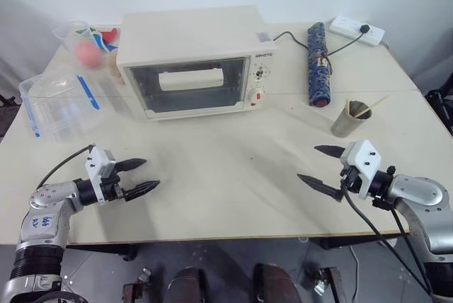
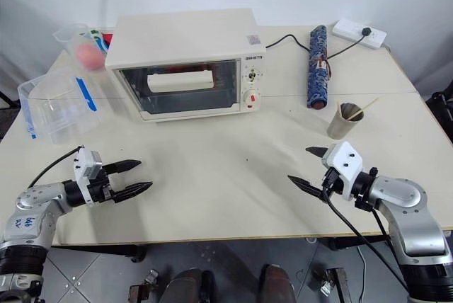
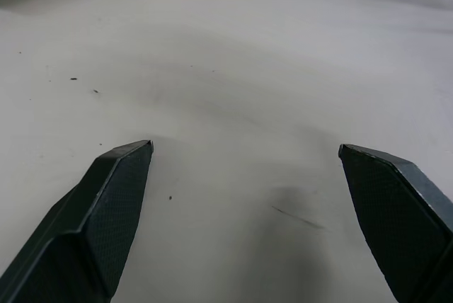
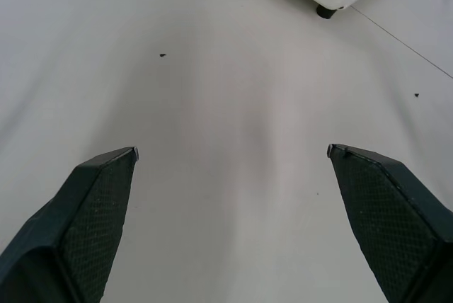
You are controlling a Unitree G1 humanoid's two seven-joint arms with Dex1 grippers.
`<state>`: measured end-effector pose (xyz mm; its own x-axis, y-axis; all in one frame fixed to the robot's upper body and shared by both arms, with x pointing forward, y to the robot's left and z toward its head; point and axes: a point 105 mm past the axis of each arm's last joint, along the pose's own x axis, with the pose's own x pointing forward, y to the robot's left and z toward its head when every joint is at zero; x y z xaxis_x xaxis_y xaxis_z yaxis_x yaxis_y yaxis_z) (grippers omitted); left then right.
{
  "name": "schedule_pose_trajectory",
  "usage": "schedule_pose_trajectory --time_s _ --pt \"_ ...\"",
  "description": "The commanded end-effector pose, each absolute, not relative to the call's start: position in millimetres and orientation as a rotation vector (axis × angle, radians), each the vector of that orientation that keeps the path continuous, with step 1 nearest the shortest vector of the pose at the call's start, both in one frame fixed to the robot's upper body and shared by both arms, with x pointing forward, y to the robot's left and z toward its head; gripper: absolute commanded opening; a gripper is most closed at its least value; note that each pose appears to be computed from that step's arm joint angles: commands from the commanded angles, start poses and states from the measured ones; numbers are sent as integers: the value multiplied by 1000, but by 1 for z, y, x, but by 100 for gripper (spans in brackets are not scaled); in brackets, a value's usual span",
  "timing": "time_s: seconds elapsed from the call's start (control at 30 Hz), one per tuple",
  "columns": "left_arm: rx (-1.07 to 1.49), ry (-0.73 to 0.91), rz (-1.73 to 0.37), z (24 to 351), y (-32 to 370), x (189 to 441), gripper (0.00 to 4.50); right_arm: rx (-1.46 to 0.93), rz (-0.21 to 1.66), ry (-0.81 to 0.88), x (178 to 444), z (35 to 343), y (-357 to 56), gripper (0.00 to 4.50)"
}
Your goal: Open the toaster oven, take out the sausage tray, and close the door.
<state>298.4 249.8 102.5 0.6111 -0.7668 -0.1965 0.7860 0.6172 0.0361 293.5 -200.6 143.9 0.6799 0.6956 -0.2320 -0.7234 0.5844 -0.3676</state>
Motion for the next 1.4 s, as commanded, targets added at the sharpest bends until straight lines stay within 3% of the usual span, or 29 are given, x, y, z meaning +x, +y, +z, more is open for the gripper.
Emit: schedule_pose_trajectory --time_s 0.03,0.27,0.43,0.53,0.87,1.1,1.4 --pt "112 141 -913 110 250 292 448 -494 842 37 296 153 -198 450" --pt "121 83 -816 120 251 300 448 -449 921 28 306 167 -172 450" --pt "54 -46 -729 144 255 311 448 -432 1025 -64 342 202 -122 450" --pt "30 -116 -724 153 256 305 448 -431 1049 -113 361 220 -98 450" --pt "-50 -210 -689 176 269 285 448 -480 1223 -239 388 257 -37 450" --pt "-53 -236 -662 185 275 281 448 -499 1368 -315 383 277 0 450" --pt "-48 -272 -603 202 286 285 448 -483 1508 -381 361 286 16 450"
